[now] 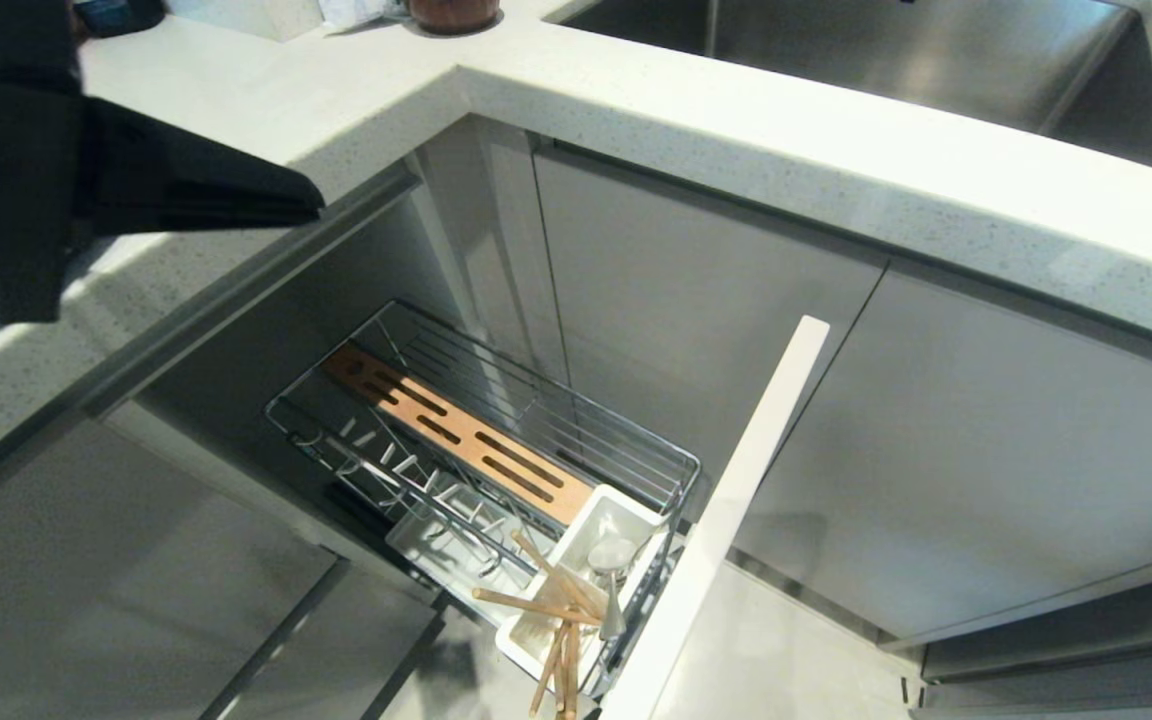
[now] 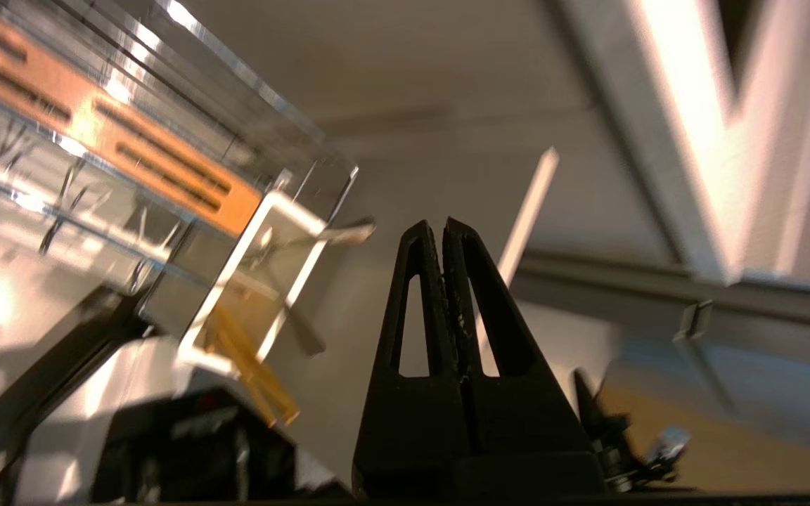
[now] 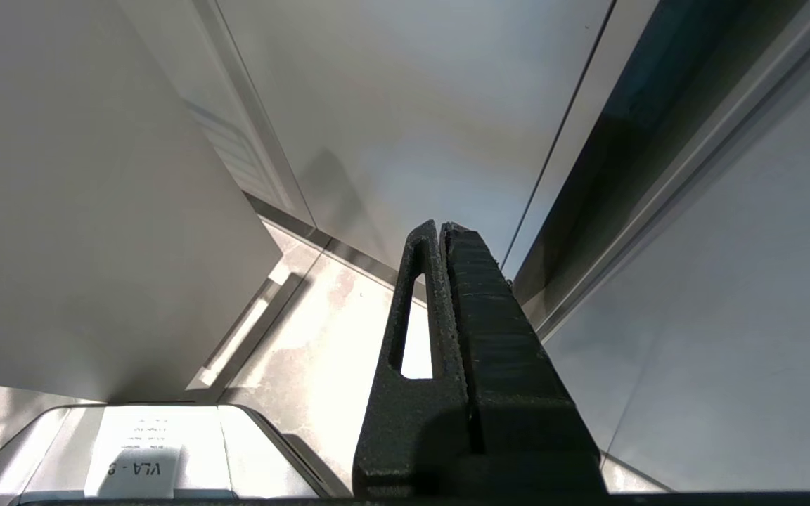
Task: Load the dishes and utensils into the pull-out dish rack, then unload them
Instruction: Take the chopsticks out of the cupboard
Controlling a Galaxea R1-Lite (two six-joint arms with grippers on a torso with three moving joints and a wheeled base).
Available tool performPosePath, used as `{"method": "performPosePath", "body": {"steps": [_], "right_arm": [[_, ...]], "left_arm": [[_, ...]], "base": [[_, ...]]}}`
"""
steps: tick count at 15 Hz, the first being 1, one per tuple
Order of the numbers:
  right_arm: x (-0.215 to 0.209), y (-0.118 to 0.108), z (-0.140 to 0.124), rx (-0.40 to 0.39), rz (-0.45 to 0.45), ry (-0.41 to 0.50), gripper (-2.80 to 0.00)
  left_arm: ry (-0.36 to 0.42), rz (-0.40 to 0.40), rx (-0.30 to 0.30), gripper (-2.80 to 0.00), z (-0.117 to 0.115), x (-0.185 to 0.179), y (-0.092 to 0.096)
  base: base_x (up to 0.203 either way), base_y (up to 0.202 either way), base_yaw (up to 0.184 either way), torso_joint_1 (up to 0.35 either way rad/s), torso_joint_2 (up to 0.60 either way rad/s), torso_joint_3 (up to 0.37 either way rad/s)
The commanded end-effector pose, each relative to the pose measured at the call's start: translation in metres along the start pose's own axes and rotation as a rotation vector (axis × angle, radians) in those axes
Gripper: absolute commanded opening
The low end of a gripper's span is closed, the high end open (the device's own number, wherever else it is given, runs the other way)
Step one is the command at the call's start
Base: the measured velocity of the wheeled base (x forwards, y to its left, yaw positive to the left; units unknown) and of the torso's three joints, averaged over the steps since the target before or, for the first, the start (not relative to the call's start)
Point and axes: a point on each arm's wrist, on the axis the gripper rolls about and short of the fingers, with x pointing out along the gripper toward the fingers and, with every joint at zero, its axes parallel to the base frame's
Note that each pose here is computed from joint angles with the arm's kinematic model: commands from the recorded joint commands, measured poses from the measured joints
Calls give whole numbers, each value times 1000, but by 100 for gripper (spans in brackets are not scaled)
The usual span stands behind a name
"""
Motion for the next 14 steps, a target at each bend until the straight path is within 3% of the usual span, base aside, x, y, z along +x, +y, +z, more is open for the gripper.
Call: {"method": "performPosePath", "body": {"steps": [1, 11, 12, 14], "right_arm": [[0, 0, 0, 0, 0, -2, -280], [0, 0, 0, 1, 0, -3, -280], [0, 0, 0, 1, 0, -1, -280], [0, 0, 0, 0, 0, -1, -280]], "left_arm": [[109, 76, 23, -280, -12, 36, -1], [393, 306, 110, -280, -57, 106, 11], [436, 337, 132, 0, -63, 113, 13], [482, 369, 156, 0, -71, 127, 16]], "base": [[0, 0, 0, 0, 0, 0], [0, 0, 0, 0, 0, 0], [0, 0, 0, 0, 0, 0], [0, 0, 0, 0, 0, 0]]}}
